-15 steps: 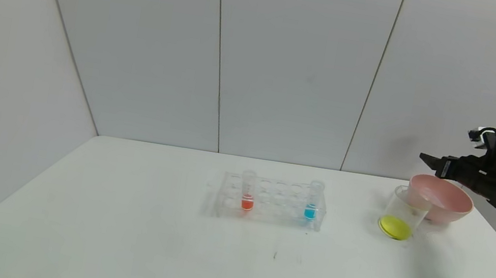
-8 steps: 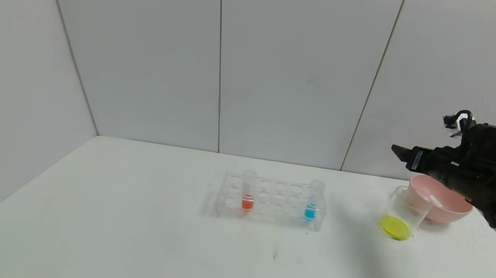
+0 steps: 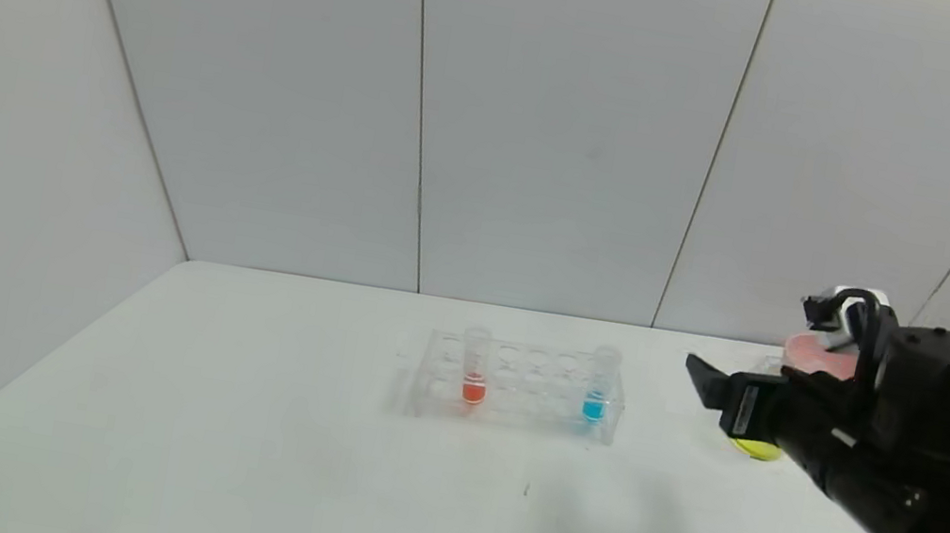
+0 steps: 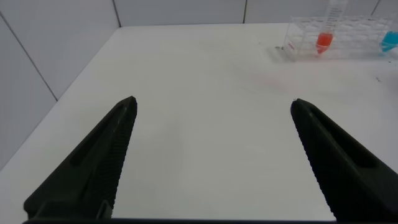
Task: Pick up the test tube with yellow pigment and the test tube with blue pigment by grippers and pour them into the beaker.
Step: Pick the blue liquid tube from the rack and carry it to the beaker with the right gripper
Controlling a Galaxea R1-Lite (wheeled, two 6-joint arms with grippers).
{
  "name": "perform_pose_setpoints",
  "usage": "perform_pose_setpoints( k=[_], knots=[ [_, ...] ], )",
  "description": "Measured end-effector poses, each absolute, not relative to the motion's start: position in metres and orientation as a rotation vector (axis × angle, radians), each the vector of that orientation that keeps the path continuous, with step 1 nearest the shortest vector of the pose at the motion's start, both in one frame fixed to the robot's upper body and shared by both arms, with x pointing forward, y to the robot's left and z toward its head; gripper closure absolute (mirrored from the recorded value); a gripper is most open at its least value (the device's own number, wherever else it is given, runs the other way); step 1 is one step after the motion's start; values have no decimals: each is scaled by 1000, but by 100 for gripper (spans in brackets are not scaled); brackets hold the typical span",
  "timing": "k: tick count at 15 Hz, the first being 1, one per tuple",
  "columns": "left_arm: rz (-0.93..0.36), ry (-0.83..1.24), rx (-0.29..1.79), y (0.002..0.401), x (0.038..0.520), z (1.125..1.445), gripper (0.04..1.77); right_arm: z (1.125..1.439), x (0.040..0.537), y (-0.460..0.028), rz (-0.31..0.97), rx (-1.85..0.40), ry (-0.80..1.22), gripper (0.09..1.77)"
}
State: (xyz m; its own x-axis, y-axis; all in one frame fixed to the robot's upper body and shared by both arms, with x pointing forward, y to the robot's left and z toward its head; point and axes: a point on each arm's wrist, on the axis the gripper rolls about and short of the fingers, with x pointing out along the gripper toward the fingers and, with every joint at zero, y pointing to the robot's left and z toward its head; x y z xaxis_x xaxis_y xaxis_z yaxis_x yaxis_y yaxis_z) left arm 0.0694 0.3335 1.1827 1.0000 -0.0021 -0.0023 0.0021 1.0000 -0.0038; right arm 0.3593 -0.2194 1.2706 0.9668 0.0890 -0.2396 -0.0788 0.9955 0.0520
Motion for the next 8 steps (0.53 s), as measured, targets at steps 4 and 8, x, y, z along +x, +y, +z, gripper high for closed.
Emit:
perform_pose_setpoints(
  k=[4, 8],
  knots=[
    [-2, 3, -4, 334, 69, 1183, 5, 1271, 290, -176, 88, 68, 216, 17],
    [-2, 2, -4, 334, 69, 1183, 5, 1261, 247, -152, 92, 95, 215, 16]
  ],
)
